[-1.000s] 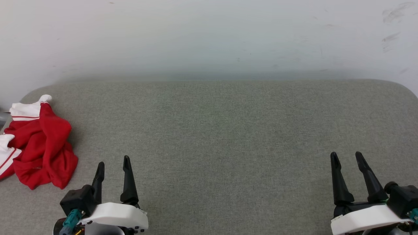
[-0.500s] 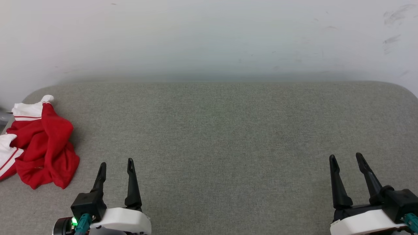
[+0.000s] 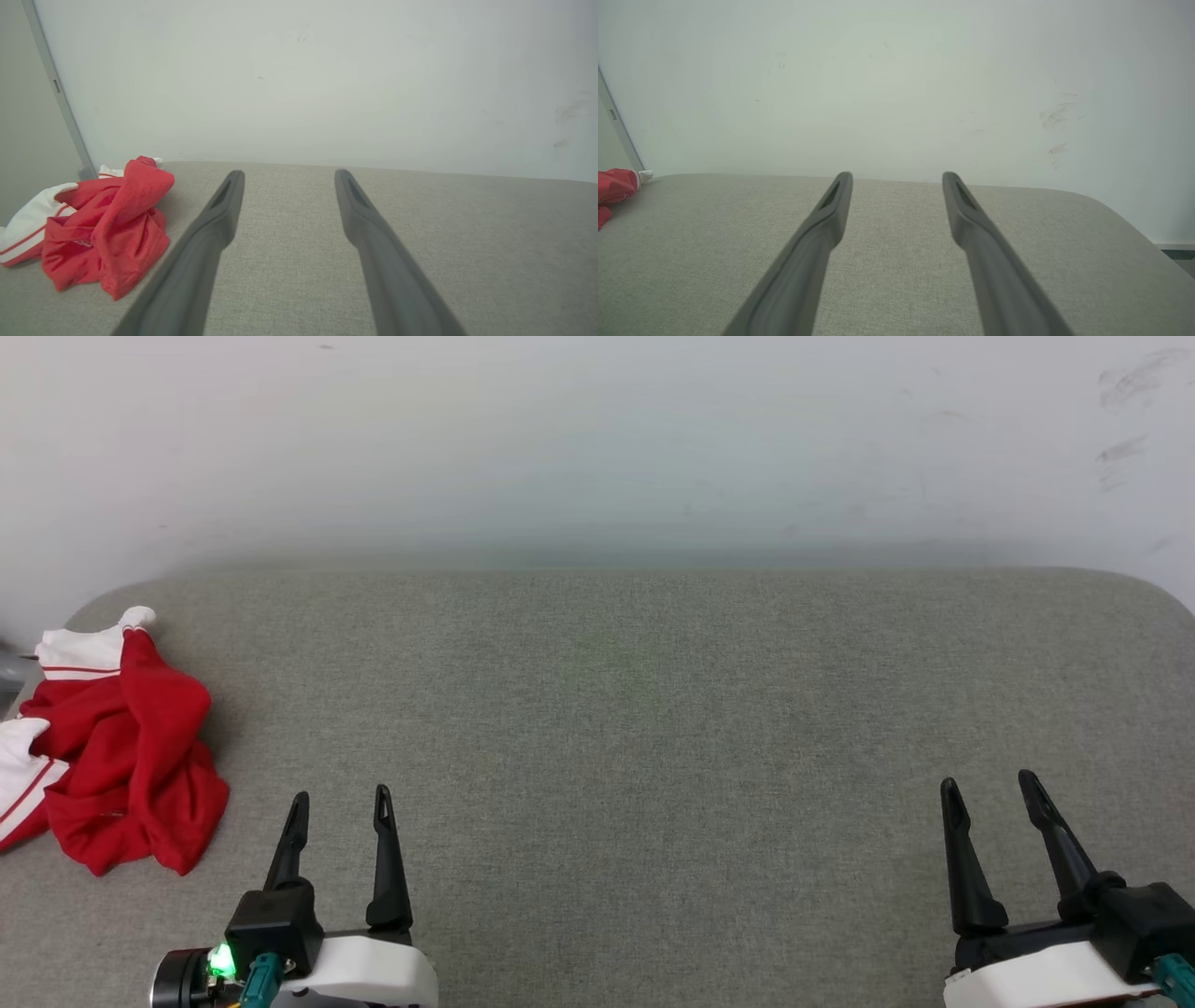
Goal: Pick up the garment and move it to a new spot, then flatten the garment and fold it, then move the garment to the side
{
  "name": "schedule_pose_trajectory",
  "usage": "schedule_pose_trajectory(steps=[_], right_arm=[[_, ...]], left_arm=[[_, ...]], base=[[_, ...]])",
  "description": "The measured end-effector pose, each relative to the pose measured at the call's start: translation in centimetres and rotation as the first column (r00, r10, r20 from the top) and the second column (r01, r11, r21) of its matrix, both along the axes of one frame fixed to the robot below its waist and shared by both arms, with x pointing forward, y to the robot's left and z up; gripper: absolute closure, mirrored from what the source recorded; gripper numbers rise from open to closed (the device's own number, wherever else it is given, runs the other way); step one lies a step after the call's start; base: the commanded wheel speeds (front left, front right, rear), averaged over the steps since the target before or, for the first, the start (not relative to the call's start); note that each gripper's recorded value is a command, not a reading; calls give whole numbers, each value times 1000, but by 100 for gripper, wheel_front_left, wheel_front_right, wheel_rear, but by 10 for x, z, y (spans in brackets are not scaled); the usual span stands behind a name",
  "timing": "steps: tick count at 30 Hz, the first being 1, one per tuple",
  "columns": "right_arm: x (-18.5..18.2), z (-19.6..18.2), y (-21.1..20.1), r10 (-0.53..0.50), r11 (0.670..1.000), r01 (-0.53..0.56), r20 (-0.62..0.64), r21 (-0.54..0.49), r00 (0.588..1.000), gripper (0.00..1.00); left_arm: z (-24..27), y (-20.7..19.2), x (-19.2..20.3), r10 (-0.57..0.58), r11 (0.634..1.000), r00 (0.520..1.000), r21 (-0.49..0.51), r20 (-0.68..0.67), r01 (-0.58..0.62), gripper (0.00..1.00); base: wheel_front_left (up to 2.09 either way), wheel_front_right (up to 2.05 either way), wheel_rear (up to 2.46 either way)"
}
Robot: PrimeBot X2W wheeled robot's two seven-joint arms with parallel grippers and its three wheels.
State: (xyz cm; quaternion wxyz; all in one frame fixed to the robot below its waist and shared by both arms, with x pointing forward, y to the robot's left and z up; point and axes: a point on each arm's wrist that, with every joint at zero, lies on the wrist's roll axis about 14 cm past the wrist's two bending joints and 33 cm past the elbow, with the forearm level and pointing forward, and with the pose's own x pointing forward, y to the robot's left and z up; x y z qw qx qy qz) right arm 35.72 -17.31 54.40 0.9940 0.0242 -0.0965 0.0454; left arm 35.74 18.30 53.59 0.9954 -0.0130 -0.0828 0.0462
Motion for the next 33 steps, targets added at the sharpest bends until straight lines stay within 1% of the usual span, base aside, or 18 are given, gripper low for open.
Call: schedule_pose_trajectory(steps=[9, 14, 33], right_arm=[[-1, 2, -1, -2, 1000, 1, 16, 15, 1000, 0], [-1, 0, -6, -15, 998, 14, 7, 58, 1000, 0], [-1, -8, -6, -14, 998, 15, -16, 65, 1000, 0]], left_arm=[[2, -1, -2, -2, 999, 1000, 37, 14, 2, 0], [1, -1, -2, -5, 999, 1000, 34, 11, 5, 0], [-2, 1, -4, -4, 1000, 1000, 23, 1, 4, 0]], base=[[0, 0, 0], [0, 0, 0], [0, 0, 0]])
